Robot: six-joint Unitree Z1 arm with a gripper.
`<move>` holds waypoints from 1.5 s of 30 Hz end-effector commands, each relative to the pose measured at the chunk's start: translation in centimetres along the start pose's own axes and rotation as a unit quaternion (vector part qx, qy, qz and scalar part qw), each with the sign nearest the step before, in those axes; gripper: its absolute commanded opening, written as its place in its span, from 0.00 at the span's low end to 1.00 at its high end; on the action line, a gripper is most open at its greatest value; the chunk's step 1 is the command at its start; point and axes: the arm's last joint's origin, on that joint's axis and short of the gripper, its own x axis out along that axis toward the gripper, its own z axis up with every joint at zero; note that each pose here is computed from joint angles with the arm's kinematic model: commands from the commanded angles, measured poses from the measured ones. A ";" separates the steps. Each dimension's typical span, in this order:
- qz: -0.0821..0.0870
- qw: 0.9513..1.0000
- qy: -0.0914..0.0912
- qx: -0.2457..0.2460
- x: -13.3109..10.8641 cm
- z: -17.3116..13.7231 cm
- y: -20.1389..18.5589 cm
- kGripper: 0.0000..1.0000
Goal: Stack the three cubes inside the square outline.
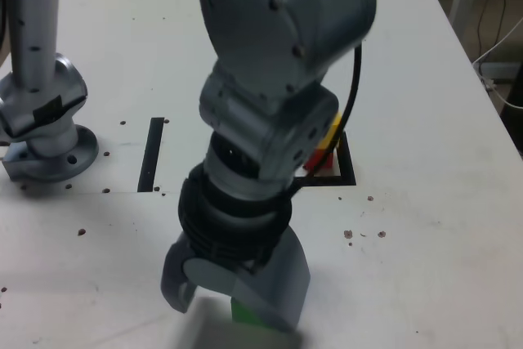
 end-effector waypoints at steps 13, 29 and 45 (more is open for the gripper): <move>-0.006 1.000 0.005 0.014 0.9 1.9 0.0 0.86; -0.013 1.000 0.017 0.016 1.8 2.8 -0.2 0.53; -0.010 1.000 0.026 0.013 1.7 2.6 0.0 0.21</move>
